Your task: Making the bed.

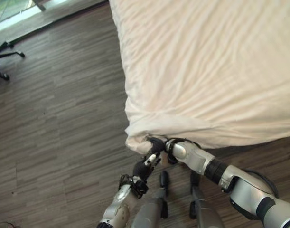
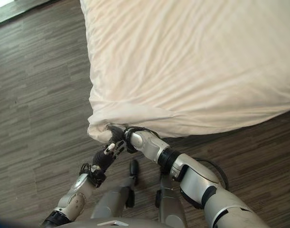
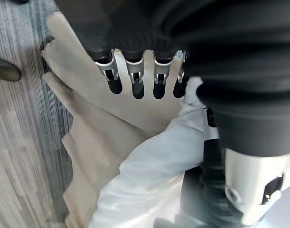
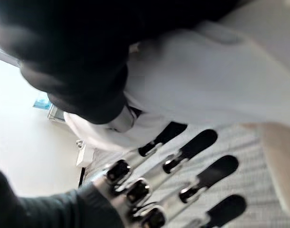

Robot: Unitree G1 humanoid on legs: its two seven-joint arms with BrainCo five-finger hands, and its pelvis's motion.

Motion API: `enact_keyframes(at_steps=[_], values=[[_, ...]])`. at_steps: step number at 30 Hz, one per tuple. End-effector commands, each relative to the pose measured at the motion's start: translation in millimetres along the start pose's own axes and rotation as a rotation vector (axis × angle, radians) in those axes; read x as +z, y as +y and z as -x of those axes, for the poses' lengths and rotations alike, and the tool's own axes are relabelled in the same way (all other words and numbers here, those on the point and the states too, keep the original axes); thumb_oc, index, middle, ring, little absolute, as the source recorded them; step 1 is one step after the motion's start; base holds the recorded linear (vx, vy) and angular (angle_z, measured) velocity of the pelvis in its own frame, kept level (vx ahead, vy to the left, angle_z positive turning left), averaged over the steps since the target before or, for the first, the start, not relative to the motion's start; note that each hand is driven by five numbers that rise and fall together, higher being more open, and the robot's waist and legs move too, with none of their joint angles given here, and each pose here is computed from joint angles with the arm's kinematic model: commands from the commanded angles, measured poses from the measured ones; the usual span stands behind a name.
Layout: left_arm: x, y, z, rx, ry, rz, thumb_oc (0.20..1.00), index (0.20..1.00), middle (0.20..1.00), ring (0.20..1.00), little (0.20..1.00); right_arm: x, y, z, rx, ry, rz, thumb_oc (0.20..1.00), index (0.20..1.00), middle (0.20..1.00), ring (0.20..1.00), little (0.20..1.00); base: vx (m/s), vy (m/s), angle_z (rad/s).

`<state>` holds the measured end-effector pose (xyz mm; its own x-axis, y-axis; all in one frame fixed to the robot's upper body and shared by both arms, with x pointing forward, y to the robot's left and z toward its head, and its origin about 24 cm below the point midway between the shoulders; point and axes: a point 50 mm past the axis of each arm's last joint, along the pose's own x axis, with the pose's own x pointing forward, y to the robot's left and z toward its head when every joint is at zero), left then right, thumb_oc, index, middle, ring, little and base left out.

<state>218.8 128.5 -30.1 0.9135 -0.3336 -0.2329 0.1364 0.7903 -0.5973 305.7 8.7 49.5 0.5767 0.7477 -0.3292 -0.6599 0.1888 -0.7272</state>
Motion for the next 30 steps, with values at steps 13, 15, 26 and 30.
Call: enact_keyframes(at_steps=[13, 15, 26, 30], values=[[81, -41, -36, -0.249, -0.246, -0.132, 1.000, 1.000, 1.000, 1.000, 1.000, -8, 88, -4, 0.287, 0.038, -0.505, 1.000, 1.000, 1.000, 1.000, 1.000, -0.05, 0.040, 0.10], [81, -38, -36, -0.235, -0.241, -0.150, 1.000, 1.000, 1.000, 1.000, 1.000, -41, 82, 13, 0.142, 0.105, -0.736, 1.000, 1.000, 1.000, 1.000, 1.000, -0.03, 0.074, 0.01], [77, -4, -18, -0.196, -0.186, -0.227, 1.000, 1.000, 1.000, 1.000, 1.000, -156, 187, 207, -0.051, 0.580, -1.286, 1.000, 1.000, 1.000, 1.000, 1.000, 0.04, 0.060, -0.08], [72, 1, -15, -0.189, -0.161, -0.229, 1.000, 1.000, 1.000, 1.000, 1.000, -148, 227, 227, -0.059, 0.667, -1.450, 1.000, 1.000, 1.000, 1.000, 1.000, 0.03, 0.010, -0.08]])
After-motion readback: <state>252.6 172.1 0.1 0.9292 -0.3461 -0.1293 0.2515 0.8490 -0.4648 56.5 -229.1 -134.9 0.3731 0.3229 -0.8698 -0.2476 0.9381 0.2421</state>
